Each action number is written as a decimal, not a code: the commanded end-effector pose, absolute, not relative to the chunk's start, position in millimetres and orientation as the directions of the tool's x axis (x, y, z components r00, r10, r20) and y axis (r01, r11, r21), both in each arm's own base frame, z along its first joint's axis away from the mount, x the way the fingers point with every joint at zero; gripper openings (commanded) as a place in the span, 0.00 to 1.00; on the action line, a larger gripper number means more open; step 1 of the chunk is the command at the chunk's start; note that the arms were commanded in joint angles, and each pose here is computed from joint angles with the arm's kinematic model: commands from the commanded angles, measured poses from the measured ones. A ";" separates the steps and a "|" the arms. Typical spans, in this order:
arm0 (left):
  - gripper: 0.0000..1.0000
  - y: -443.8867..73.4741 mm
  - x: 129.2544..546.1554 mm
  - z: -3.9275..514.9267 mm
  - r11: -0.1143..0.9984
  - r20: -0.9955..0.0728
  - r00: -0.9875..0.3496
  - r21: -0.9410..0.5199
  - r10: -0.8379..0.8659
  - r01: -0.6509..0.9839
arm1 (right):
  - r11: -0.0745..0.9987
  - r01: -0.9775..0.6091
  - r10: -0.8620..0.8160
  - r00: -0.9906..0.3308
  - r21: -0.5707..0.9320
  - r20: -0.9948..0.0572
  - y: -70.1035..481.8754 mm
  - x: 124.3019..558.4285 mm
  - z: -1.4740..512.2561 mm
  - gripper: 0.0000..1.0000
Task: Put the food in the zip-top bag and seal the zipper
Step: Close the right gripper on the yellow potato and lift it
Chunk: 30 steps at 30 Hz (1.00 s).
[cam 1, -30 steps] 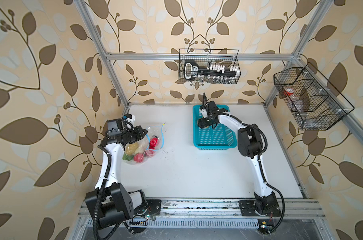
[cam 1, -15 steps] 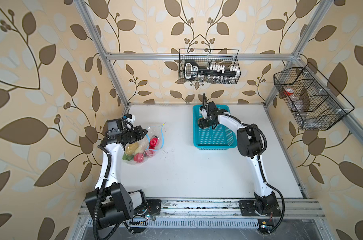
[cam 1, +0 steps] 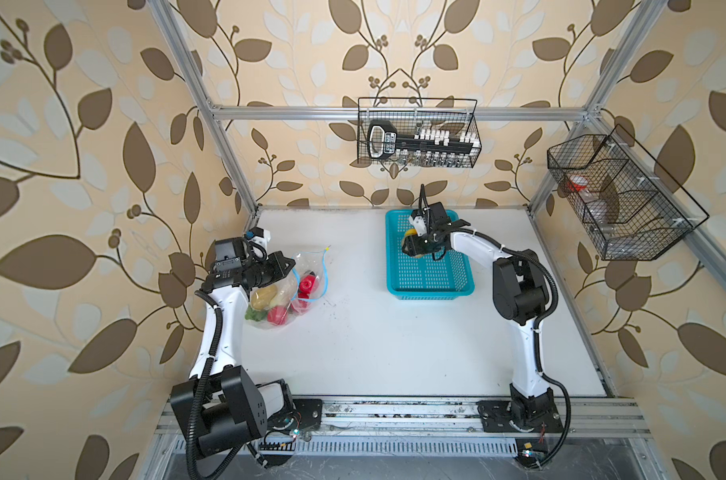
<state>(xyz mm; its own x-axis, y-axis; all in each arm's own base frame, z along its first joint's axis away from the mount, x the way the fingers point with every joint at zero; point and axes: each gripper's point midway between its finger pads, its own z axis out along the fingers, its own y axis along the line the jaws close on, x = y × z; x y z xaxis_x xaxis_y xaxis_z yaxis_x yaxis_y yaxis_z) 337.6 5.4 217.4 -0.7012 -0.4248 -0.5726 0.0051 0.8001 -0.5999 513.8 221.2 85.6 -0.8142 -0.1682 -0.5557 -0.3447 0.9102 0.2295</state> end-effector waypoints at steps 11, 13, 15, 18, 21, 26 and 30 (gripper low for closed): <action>0.00 7.9 338.0 229.5 0.805 -0.609 -0.677 -0.591 -0.414 0.040 | 0.887 -0.313 -0.044 -0.790 0.340 -0.612 224.1 490.4 124.8 0.44; 0.00 7.8 337.8 229.8 0.805 -0.610 -0.676 -0.591 -0.413 0.041 | 0.888 -0.302 -0.031 -0.792 0.346 -0.610 222.7 486.9 127.6 0.42; 0.00 6.6 337.6 231.5 0.803 -0.611 -0.676 -0.594 -0.412 0.048 | 0.882 -0.295 -0.010 -0.790 0.366 -0.613 223.4 483.7 131.4 0.40; 0.00 5.8 336.8 233.4 0.802 -0.615 -0.673 -0.594 -0.410 0.054 | 0.873 -0.297 0.001 -0.791 0.386 -0.612 227.9 476.2 132.7 0.39; 0.00 5.4 335.7 235.3 0.804 -0.620 -0.669 -0.592 -0.409 0.057 | 0.874 -0.294 0.004 -0.790 0.386 -0.612 229.1 469.9 133.1 0.39; 0.00 5.1 334.6 237.4 0.805 -0.623 -0.667 -0.591 -0.408 0.059 | 0.878 -0.264 0.061 -0.766 0.400 -0.640 223.2 462.8 145.8 0.39; 0.00 4.3 333.5 240.3 0.805 -0.632 -0.661 -0.589 -0.405 0.070 | 0.866 -0.265 0.093 -0.748 0.424 -0.657 224.3 454.5 160.3 0.39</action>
<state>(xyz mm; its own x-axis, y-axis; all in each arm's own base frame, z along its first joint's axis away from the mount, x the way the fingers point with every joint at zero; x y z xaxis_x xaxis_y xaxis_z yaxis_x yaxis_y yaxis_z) 335.8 5.6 222.0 -0.6931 -0.4259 -0.5815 0.0140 0.7986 -0.6016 453.0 221.9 132.5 -0.7944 0.0459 -0.6057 -0.2550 0.8798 0.4011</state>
